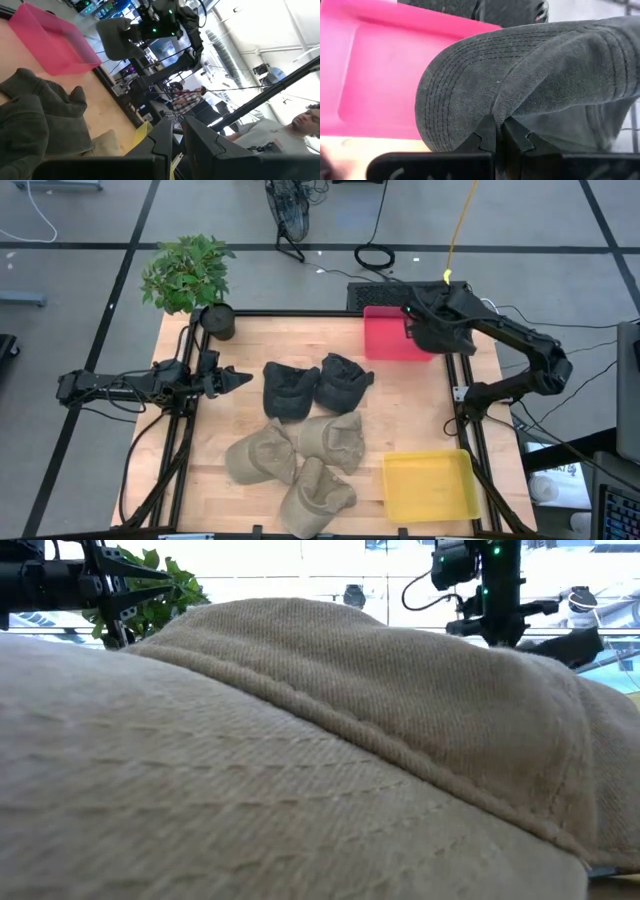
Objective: Pick & Place hat
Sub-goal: Put the right black cap into the red bin
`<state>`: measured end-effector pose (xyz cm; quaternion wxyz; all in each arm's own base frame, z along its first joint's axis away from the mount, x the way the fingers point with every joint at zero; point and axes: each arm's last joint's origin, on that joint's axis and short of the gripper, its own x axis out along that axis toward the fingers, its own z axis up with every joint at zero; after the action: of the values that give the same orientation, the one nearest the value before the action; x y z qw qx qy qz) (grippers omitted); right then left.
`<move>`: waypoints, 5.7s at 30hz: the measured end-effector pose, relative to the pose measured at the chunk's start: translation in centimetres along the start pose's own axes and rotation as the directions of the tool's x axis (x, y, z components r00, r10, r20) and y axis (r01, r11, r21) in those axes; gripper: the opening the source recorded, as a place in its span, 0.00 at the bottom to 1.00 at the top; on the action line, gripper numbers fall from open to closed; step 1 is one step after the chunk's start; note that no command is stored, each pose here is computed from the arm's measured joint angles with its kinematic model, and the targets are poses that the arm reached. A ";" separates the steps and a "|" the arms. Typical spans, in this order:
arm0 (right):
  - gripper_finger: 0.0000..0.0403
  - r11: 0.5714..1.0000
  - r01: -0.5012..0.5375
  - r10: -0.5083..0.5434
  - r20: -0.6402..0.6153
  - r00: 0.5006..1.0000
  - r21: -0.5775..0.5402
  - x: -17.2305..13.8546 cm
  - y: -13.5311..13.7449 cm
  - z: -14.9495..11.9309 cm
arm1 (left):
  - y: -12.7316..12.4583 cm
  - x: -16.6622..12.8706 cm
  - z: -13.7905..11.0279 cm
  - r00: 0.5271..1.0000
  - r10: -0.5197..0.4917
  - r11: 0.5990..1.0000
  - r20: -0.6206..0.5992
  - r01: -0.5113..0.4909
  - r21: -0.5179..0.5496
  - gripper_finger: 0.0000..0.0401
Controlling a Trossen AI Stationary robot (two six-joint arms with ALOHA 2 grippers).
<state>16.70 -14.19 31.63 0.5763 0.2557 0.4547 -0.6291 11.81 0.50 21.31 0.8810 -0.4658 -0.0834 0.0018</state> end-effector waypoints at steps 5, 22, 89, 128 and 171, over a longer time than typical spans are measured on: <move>0.00 0.998 0.030 -0.032 -0.020 0.999 -0.061 1.4 0.6 0.9 | 0.0 0.0 0.0 1.000 0.000 1.000 -0.001 0.000 0.004 0.13; 0.00 0.983 0.103 -0.106 -0.016 0.994 -0.155 5.3 3.7 2.5 | -0.1 0.0 -0.2 0.997 -0.042 0.999 -0.062 0.041 -0.015 0.13; 0.00 0.960 0.104 -0.147 -0.150 0.978 -0.259 11.7 3.5 -1.8 | -0.3 0.0 0.0 0.998 -0.054 0.998 -0.037 0.052 -0.037 0.13; 0.09 0.966 0.037 -0.076 -0.146 0.986 -0.257 11.6 3.9 -1.9 | -0.3 0.0 0.0 0.997 -0.064 0.997 -0.041 0.062 -0.034 0.13; 0.01 0.985 0.132 -0.157 -0.263 0.952 -0.110 11.6 2.9 -3.4 | -0.4 0.0 0.0 0.996 -0.071 0.997 -0.053 0.070 -0.016 0.13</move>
<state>16.40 -16.74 19.44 0.4720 0.2787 0.5750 -0.6074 11.78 0.25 21.57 0.8791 -0.4686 -0.0760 -0.0425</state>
